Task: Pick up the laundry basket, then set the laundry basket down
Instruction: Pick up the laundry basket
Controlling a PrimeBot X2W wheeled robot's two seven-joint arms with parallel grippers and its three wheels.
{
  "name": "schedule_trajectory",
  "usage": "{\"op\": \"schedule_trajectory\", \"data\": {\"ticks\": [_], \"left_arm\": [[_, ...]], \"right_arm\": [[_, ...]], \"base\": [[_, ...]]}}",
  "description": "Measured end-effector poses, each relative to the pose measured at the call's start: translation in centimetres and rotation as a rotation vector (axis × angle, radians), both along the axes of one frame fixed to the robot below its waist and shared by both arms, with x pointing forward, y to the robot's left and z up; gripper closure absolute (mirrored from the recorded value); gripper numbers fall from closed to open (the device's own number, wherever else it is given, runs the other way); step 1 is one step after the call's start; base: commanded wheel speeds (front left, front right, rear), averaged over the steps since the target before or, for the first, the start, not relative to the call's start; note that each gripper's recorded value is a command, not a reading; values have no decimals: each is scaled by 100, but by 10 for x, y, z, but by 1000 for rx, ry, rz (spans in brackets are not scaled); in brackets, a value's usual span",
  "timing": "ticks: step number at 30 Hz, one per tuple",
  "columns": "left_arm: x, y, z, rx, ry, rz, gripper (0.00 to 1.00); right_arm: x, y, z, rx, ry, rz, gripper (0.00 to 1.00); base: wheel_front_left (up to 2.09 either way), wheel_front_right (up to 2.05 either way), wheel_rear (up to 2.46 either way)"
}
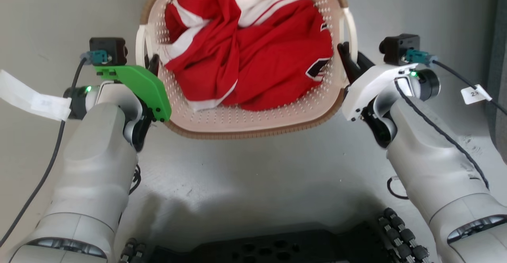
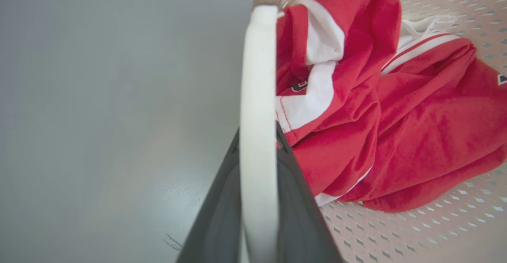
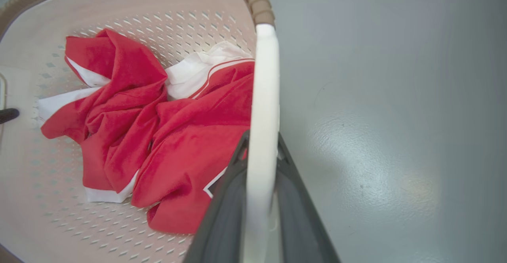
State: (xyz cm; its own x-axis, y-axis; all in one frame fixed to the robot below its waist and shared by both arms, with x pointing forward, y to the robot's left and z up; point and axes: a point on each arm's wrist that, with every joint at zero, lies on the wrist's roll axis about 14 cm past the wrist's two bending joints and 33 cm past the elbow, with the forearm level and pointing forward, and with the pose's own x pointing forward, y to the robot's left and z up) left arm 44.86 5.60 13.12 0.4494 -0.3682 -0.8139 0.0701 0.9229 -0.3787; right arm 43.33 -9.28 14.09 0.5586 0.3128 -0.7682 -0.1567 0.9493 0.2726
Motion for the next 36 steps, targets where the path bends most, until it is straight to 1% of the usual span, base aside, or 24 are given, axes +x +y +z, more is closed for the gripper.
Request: {"op": "schedule_trajectory", "data": {"ticks": [9, 14, 21, 25, 30, 36], "left_arm": [[-13, 0, 13, -15, 84, 27, 100], [-9, 1, 29, -12, 73, 21, 100], [-3, 0, 56, -28, 54, 37, 100], [-13, -1, 66, -33, 85, 30, 100], [-27, -4, 80, -63, 135, 45, 100], [-29, -8, 102, -80, 132, 31, 100]], "right_arm": [[-7, 1, 12, 4, 36, -4, 100], [-7, 0, 24, -1, 49, -2, 100], [-7, -2, 44, 6, 66, -30, 100], [-10, -3, 54, -2, 93, -24, 100], [-13, -3, 70, -3, 107, -21, 100], [-17, -5, 89, 7, 114, -31, 100]], "base": [[0, 0, 0], [0, 0, 0], [0, 0, 0], [0, 0, 0], [0, 0, 0], [0, 0, 0]]}}
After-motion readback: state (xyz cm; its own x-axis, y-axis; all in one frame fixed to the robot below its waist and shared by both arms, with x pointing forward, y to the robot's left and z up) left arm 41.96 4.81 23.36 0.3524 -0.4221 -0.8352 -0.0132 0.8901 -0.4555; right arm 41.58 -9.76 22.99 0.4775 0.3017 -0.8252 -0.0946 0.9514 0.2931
